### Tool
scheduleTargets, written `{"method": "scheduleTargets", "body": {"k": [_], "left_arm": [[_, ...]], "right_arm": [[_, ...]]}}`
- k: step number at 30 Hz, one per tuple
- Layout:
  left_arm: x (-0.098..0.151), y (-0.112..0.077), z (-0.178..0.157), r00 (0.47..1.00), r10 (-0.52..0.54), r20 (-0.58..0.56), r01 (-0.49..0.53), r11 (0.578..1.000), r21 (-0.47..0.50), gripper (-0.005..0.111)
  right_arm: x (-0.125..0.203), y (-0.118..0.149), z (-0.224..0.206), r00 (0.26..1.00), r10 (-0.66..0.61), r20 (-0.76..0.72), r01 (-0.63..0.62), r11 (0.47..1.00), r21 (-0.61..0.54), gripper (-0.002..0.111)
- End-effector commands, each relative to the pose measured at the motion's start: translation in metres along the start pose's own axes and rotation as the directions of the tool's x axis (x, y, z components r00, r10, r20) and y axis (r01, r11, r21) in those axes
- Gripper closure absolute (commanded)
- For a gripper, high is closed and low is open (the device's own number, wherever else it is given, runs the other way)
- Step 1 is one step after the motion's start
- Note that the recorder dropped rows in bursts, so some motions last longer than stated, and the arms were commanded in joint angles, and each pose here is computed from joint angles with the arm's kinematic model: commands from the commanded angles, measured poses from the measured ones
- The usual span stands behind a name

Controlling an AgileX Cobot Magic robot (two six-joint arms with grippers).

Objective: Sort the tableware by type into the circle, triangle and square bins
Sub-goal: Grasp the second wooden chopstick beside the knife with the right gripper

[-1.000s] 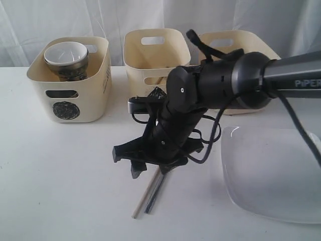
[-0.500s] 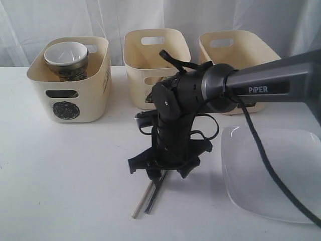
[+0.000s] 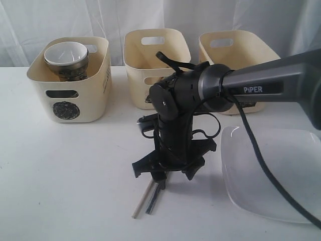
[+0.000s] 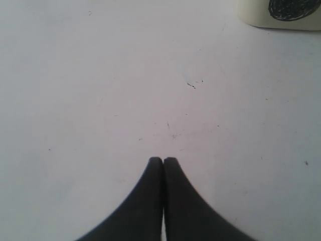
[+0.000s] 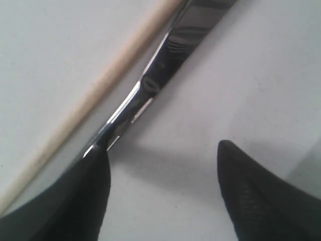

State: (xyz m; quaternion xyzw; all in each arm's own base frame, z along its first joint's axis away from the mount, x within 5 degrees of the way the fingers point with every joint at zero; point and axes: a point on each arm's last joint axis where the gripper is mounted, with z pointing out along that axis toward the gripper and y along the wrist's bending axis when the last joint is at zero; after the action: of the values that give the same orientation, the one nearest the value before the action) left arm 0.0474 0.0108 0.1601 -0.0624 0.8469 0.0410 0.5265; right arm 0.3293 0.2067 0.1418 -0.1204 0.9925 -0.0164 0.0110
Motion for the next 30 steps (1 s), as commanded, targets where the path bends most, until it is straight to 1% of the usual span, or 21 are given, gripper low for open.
{"method": "scheduleTargets", "body": {"k": [1,4,7,13,16,20,24,28,29,30], "left_arm": [[0.004,0.000,0.001,1.000,-0.004,-0.030,0.004,1.000,0.004,0.107],[0.004,0.000,0.001,1.000,-0.004,-0.030,0.004,1.000,0.004,0.107],[0.004,0.000,0.001,1.000,-0.004,-0.030,0.004,1.000,0.004,0.107],[0.004,0.000,0.001,1.000,-0.004,-0.030,0.004,1.000,0.004,0.107],[0.004,0.000,0.001,1.000,-0.004,-0.030,0.004,1.000,0.004,0.107],[0.004,0.000,0.001,1.000,-0.004,-0.030,0.004,1.000,0.004,0.107],[0.004,0.000,0.001,1.000,-0.004,-0.030,0.004,1.000,0.004,0.107],[0.004,0.000,0.001,1.000,-0.004,-0.030,0.004,1.000,0.004,0.107],[0.004,0.000,0.001,1.000,-0.004,-0.030,0.004,1.000,0.004,0.107],[0.004,0.000,0.001,1.000,-0.004,-0.030,0.004,1.000,0.004,0.107]], "right_arm": [[0.000,-0.003,0.003,0.999,-0.023,-0.025,0.024,0.999,0.033,0.050],[-0.002,-0.002,-0.012,1.000,-0.014,0.014,0.014,1.000,0.009,0.050],[-0.003,0.003,-0.023,0.999,0.021,0.034,-0.019,0.998,-0.054,0.050],[-0.009,0.019,-0.022,0.988,0.135,0.074,-0.115,0.965,-0.236,0.050],[-0.014,0.022,-0.020,0.980,0.166,0.108,-0.132,0.954,-0.268,0.052],[-0.017,0.023,-0.012,0.972,0.211,0.103,-0.176,0.946,-0.272,0.054],[-0.016,0.023,0.000,0.976,0.210,0.063,-0.188,0.949,-0.253,0.054],[-0.016,0.019,0.008,0.984,0.166,0.061,-0.152,0.970,-0.189,0.054],[-0.016,0.017,0.009,0.986,0.155,0.061,-0.142,0.975,-0.171,0.055],[-0.015,0.015,0.010,0.987,0.147,0.063,-0.136,0.979,-0.149,0.059]]}}
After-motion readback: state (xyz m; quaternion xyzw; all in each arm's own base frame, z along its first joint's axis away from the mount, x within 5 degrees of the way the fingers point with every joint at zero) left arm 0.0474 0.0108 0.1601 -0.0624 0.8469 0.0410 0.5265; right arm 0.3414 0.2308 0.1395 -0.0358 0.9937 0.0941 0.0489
